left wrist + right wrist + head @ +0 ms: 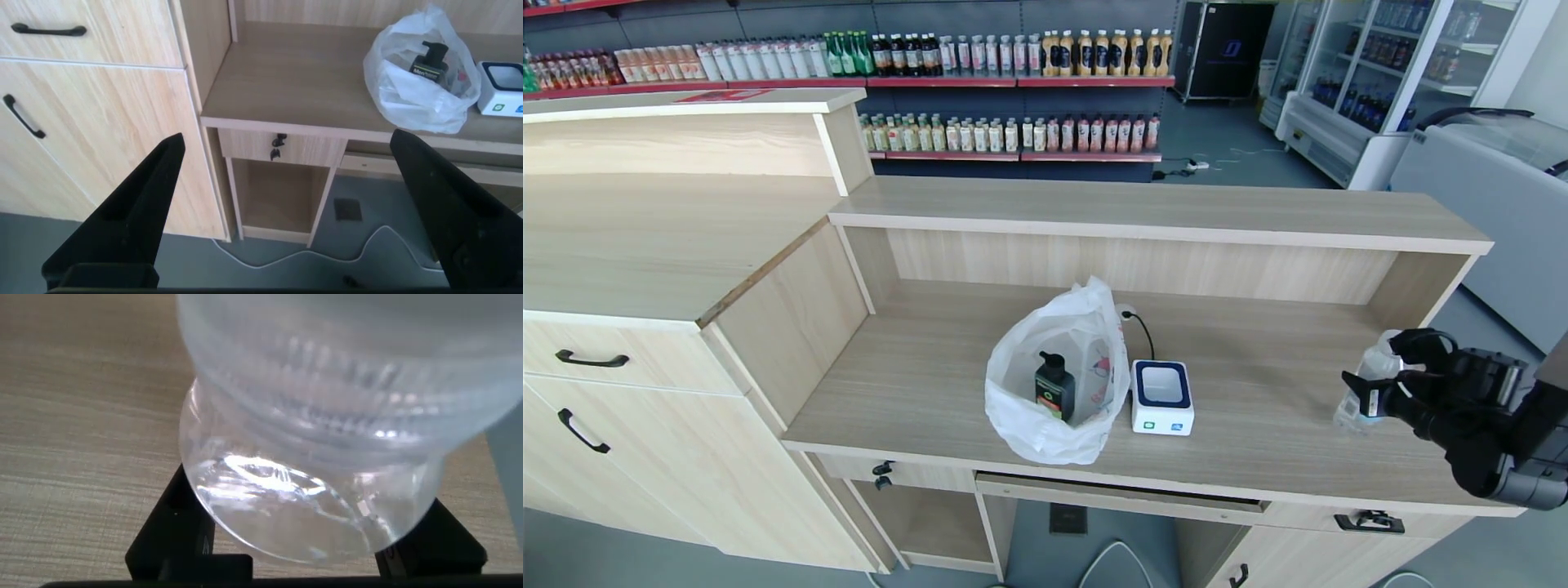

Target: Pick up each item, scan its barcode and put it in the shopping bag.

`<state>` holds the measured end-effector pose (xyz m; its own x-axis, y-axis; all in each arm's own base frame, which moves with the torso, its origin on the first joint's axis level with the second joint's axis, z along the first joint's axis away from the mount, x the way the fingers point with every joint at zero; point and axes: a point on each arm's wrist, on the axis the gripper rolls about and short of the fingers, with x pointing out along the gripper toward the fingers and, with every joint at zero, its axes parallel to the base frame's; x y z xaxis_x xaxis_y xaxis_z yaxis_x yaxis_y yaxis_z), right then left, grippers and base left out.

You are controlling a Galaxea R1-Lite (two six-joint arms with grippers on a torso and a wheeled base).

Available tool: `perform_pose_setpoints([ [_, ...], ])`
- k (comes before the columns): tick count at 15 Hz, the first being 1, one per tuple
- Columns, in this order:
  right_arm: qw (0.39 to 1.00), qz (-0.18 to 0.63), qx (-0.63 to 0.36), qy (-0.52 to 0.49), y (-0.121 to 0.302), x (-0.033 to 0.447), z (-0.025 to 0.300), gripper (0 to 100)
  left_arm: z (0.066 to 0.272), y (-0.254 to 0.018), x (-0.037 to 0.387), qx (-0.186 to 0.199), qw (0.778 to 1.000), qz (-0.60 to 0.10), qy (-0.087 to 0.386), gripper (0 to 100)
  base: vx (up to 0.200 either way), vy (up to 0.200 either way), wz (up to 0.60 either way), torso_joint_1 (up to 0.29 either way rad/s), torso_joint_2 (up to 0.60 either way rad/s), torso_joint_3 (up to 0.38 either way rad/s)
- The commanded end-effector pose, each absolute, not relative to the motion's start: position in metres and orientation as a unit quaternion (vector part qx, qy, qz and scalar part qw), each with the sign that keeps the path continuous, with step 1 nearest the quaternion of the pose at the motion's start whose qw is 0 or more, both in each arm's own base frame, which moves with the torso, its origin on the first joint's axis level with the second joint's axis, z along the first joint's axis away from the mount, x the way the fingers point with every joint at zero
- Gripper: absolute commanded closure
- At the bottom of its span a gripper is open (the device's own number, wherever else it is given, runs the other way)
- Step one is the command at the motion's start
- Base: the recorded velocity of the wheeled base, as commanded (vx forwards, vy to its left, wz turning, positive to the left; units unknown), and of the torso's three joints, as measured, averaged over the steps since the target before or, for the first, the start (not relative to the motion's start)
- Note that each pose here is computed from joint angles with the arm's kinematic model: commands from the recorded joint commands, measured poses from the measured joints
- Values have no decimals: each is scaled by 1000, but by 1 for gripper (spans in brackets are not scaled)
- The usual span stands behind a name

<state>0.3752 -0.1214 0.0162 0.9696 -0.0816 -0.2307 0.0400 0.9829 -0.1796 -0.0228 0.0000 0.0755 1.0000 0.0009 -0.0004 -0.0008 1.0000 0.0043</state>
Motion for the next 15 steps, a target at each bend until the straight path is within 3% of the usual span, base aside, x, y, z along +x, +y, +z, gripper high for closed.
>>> perform_pose_setpoints([
  [1, 994, -24, -78, 73, -106, 356, 117, 100, 75, 0, -23, 2, 1000, 1, 0, 0, 0, 0, 0, 0, 0, 0],
  [3, 996, -2, -17, 92, -78, 326, 170, 100, 75, 0, -23, 2, 1000, 1, 0, 0, 0, 0, 0, 0, 0, 0],
  [5, 994, 15, 26, 104, -59, 299, 200, 100, 75, 0, -23, 2, 1000, 1, 0, 0, 0, 0, 0, 0, 0, 0],
  [8, 989, 63, 96, 97, -34, 278, 221, 100, 75, 0, -23, 2, 1000, 1, 0, 0, 0, 0, 0, 0, 0, 0],
  [15, 962, 235, 108, 86, 34, 243, 254, 100, 75, 0, -23, 2, 1000, 1, 0, 0, 0, 0, 0, 0, 0, 0],
])
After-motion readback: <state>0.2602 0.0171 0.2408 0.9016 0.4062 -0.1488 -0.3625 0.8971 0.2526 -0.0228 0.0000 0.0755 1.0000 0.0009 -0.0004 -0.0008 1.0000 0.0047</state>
